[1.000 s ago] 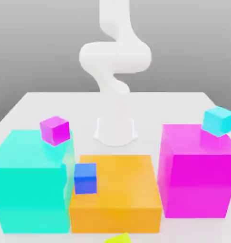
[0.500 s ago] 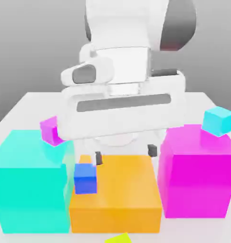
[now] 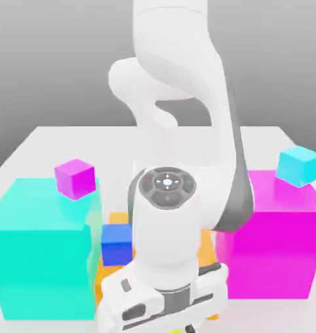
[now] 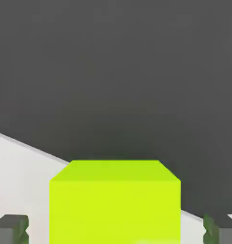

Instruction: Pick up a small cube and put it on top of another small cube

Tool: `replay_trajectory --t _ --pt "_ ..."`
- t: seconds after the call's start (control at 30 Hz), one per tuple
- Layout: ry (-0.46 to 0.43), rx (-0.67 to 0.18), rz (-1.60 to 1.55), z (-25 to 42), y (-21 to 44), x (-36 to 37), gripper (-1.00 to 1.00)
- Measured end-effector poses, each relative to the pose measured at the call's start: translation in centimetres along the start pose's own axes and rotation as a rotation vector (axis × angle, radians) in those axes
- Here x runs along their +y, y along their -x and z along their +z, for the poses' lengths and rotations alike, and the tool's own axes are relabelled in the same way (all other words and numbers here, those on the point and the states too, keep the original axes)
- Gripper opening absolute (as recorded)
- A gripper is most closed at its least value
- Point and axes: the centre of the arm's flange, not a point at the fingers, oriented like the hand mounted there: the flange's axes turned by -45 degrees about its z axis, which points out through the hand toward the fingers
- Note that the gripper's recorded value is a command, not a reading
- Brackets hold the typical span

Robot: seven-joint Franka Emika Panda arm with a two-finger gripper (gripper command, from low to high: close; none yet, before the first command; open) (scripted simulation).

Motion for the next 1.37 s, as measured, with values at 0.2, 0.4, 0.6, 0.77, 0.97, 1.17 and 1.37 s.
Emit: replay_trajectory --t 0.2,0.4,0.6,0.77,0.97,1.17,1.37 --pt "0.000 0.000 -0.001 -0.9 0.0 0.0 -1.00" --pt "-0.009 0.002 0.061 -8.9 1.3 1.4 -1.00" --pt "-0.023 0.007 0.226 -16.5 5.7 5.0 -1.00" --pt "-0.027 0.008 0.358 -22.0 10.3 6.7 -1.00" --pt "-0.022 0.006 0.514 -27.8 16.5 7.6 -1.00" --pt "-0.008 0.002 0.670 -31.2 22.8 7.7 -1.00" --pt "-0.006 0.002 0.684 -26.5 23.4 7.6 1.00"
